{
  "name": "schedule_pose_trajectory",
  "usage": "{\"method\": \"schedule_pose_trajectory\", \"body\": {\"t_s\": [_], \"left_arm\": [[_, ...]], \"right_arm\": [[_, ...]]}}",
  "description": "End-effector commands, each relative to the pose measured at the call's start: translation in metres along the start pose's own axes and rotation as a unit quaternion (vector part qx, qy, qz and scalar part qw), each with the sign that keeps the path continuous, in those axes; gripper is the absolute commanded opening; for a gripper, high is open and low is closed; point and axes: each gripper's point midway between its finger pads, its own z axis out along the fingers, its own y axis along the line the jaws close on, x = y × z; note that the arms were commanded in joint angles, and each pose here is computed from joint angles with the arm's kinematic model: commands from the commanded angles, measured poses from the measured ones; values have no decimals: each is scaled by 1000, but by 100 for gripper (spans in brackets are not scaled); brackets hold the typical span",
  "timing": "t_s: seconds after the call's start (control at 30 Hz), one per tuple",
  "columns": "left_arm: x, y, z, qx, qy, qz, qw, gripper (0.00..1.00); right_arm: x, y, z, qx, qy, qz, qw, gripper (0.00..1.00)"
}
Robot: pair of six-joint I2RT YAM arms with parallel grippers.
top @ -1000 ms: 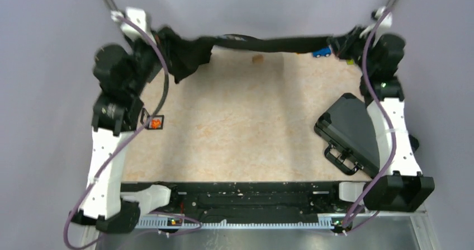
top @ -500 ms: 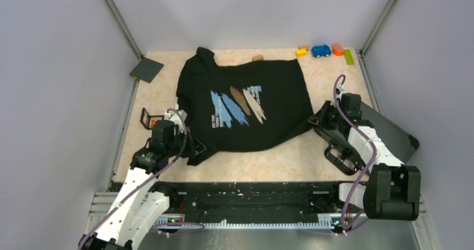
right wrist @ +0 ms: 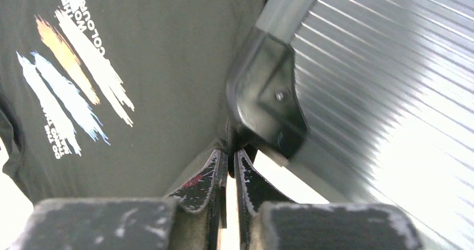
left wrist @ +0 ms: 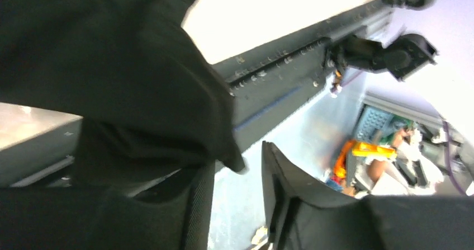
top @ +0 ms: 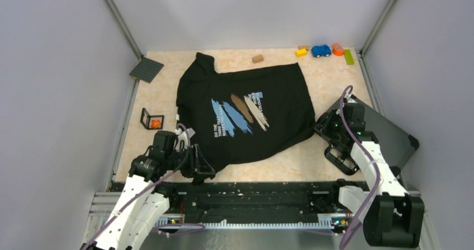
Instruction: Pin the brooch onto the clothing
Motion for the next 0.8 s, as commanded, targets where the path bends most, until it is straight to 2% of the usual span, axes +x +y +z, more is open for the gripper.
{"method": "schedule_pose_trajectory", "body": {"t_s": [0.0, 0.07, 0.13, 0.23, 0.4, 0.5, 0.67, 0.77], "left_arm": [[35, -30, -19, 92, 80, 28, 992, 50], [39, -37, -28, 100, 89, 49, 990, 64], [37, -44, -34, 105, 90, 70, 988, 74], [23, -59, -40, 113, 75, 86, 987, 78], [-23, -66, -31, 90, -10, 104, 990, 80], [-61, -56, -18, 48, -78, 92, 992, 80], [-117, -61, 3, 57, -169, 66, 982, 80], [-147, -51, 10, 32, -218, 47, 974, 80]], "right_arm": [[-9, -10, -26, 43, -38, -2, 998, 11], [-12, -10, -37, 48, -49, -11, 998, 28], [-17, -5, -46, 40, -63, -15, 997, 46], [-23, 9, -53, 11, -76, -19, 997, 57], [-28, 31, -55, -45, -76, -37, 995, 64], [-31, 43, -57, -73, -76, -55, 993, 72], [-41, 55, -69, -87, -99, -91, 987, 73], [-41, 65, -72, -102, -101, -116, 983, 73]]}}
